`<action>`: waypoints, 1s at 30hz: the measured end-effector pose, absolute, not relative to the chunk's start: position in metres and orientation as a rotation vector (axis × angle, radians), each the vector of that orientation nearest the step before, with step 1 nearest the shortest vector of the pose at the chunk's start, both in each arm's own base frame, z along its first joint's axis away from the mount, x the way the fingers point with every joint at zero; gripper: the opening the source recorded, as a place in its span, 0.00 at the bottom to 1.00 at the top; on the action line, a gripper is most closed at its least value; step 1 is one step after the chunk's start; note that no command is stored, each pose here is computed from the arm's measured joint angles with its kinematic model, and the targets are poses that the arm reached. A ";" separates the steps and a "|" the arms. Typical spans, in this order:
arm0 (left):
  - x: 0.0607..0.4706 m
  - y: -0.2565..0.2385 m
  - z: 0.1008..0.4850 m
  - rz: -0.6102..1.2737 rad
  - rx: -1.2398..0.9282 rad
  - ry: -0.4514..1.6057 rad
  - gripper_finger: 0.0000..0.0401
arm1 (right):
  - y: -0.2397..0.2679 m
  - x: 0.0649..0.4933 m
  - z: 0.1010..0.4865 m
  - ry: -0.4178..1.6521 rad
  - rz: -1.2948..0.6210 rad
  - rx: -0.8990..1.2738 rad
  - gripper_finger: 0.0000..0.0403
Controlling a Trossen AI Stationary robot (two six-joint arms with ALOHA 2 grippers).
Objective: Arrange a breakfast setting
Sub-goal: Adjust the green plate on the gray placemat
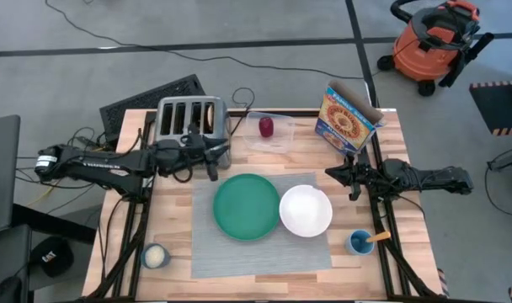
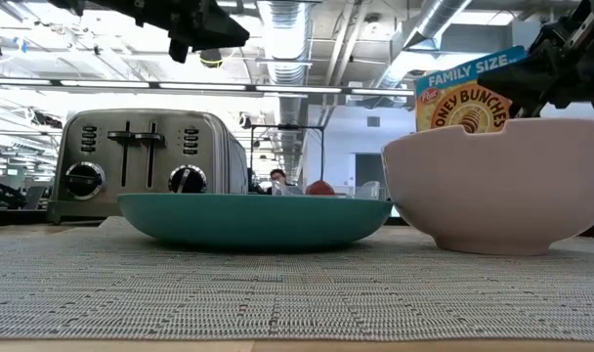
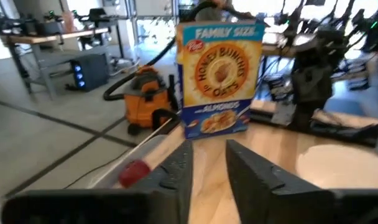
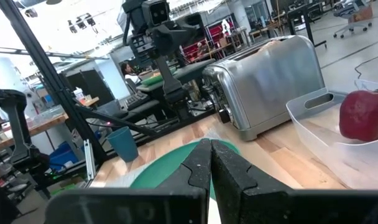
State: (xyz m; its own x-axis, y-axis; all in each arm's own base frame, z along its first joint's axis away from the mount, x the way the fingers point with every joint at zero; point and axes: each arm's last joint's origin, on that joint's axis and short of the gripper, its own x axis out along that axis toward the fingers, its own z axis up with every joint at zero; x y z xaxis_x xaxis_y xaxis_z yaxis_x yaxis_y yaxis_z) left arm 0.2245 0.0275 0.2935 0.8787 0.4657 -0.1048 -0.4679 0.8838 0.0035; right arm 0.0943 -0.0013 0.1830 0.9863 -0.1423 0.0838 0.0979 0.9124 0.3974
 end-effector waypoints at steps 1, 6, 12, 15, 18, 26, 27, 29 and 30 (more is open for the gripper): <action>0.226 0.030 0.295 0.480 -0.020 0.115 0.27 | -0.001 0.094 0.183 -0.112 -0.124 0.403 0.10; 0.245 0.042 0.300 0.370 -0.046 0.231 0.41 | -0.001 0.094 0.183 -0.112 -0.124 0.401 0.10; 0.279 0.044 0.300 0.249 -0.072 0.468 0.47 | -0.001 0.094 0.183 -0.113 -0.124 0.401 0.10; 0.290 0.036 0.293 0.140 -0.092 0.631 0.47 | -0.001 0.094 0.182 -0.101 -0.120 0.401 0.10; 0.300 0.025 0.279 0.062 -0.113 0.757 0.47 | 0.000 0.094 0.182 -0.090 -0.109 0.400 0.10; 0.307 -0.012 0.240 -0.128 -0.109 1.012 0.47 | 0.001 0.095 0.176 -0.039 -0.112 0.394 0.10; 0.307 -0.019 0.238 -0.172 -0.112 1.030 0.47 | 0.001 0.095 0.175 -0.029 -0.114 0.393 0.10; 0.306 -0.035 0.235 -0.253 -0.109 1.050 0.47 | 0.001 0.095 0.175 -0.028 -0.114 0.393 0.10; 0.304 -0.044 0.234 -0.290 -0.093 1.063 0.47 | 0.001 0.095 0.175 -0.028 -0.115 0.393 0.10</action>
